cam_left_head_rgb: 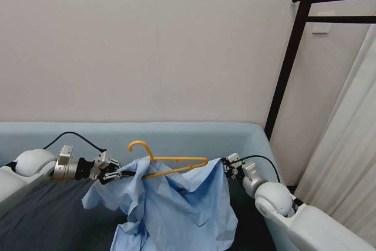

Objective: Pick up the clothes from the sofa and hang them on the clothes hanger.

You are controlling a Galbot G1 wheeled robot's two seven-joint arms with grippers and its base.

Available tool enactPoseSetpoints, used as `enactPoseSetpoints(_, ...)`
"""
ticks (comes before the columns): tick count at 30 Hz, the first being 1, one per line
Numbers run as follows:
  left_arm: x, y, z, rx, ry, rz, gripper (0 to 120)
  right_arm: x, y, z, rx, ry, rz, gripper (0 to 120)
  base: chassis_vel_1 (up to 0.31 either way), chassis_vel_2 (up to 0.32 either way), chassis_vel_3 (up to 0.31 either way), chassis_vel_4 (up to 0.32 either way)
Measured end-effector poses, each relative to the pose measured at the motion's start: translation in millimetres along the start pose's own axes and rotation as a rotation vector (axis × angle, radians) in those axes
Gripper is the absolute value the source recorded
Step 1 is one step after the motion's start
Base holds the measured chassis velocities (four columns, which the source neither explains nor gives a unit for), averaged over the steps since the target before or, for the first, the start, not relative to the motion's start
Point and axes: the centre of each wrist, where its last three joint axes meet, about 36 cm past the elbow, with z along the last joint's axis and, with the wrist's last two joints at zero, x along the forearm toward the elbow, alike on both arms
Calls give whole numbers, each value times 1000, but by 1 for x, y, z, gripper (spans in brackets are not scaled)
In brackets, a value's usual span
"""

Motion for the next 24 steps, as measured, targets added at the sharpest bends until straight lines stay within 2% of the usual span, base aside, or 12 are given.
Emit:
enactPoseSetpoints(3, 6, 2, 1, -34, 35, 6, 1, 5, -12, -22, -27, -13, 29, 0, 0, 0, 0, 0)
enactPoseSetpoints(9, 8, 2, 5, -57, 63, 3, 1, 19, -19, -47, -58, -38, 36, 0, 0, 0, 0, 0)
enactPoseSetpoints(16, 2, 7, 10, -67, 108, -89, 1, 55, -12, -73, -71, -93, -9, 0, 0, 0, 0, 0)
enactPoseSetpoints(24, -17, 13, 6, -96, 153, -70, 1, 82, -15, -109, -78, -144, -32, 0, 0, 0, 0, 0)
